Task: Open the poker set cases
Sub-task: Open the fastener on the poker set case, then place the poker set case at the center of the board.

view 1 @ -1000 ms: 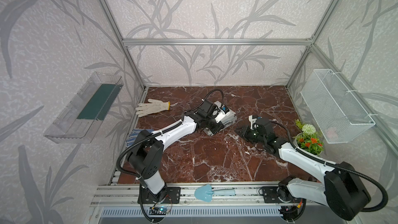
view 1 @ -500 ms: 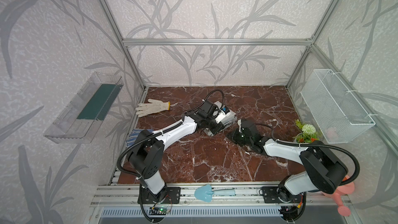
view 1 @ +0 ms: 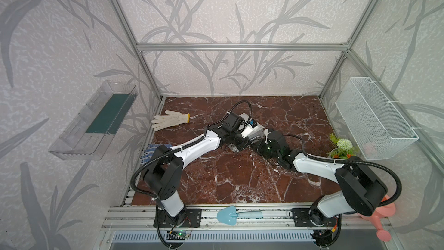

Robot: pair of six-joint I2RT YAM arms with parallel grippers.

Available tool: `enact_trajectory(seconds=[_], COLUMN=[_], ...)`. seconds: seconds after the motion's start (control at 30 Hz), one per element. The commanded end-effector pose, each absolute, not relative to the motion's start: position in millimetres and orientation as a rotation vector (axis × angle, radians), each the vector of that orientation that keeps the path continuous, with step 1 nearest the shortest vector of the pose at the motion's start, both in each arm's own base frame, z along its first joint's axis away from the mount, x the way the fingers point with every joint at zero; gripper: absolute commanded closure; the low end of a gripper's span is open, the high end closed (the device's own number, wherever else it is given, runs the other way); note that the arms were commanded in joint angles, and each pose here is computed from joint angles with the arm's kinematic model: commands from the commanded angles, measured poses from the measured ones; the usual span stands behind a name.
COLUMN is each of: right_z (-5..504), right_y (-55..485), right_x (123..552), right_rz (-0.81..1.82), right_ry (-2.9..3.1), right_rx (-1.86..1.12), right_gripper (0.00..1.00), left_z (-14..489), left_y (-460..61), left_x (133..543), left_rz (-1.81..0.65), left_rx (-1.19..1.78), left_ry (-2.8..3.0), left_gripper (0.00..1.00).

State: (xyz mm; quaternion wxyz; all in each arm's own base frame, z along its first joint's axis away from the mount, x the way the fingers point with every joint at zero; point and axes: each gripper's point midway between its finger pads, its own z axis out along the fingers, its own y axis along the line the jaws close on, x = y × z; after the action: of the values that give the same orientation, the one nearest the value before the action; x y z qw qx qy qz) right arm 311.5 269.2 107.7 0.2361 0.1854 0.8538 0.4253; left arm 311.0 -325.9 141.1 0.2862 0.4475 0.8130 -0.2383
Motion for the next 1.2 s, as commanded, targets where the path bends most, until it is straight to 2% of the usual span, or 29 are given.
enact_trajectory(seconds=[0.0, 0.17, 0.43, 0.7, 0.93, 1.07, 1.13, 1.17], right_z=[139.9, 129.9, 117.1, 111.1, 107.0, 108.5, 107.8, 107.3], right_y=[259.8, 211.7, 144.0, 124.9, 126.2, 126.3, 126.5, 126.9], right_x=[310.6, 290.2, 275.2, 276.9, 278.4, 281.9, 283.5, 284.1], right_rz=[1.169, 1.012, 0.901, 0.889, 0.887, 0.871, 0.863, 0.861], right_ry=[2.252, 2.302, 2.314, 2.306, 2.330, 2.337, 2.343, 2.349], right_rx=[0.466, 0.482, 0.592, 0.648, 0.648, 0.634, 0.631, 0.627], right_gripper=[0.93, 0.91, 0.89, 0.89, 0.89, 0.89, 0.89, 0.89], left_z=[157.3, 132.5, 98.6, 67.3, 60.9, 61.9, 70.4, 76.5], left_y=[-344.2, -335.8, -319.2, -317.2, -312.1, -304.4, -303.1, -303.3], left_x=[307.3, 311.0, 305.4, 287.7, 278.4, 279.0, 278.9, 278.3], left_rz=[-0.683, -0.600, -0.474, -0.378, -0.372, -0.343, -0.358, -0.372], left_rx=[1.257, 1.270, 1.323, 1.435, 1.364, 1.302, 1.237, 1.195], left_ry=[2.057, 2.113, 2.166, 2.219, 2.238, 2.253, 2.258, 2.249], left_gripper=[1.00, 1.00, 1.00, 1.00, 1.00, 0.82, 0.53, 0.46])
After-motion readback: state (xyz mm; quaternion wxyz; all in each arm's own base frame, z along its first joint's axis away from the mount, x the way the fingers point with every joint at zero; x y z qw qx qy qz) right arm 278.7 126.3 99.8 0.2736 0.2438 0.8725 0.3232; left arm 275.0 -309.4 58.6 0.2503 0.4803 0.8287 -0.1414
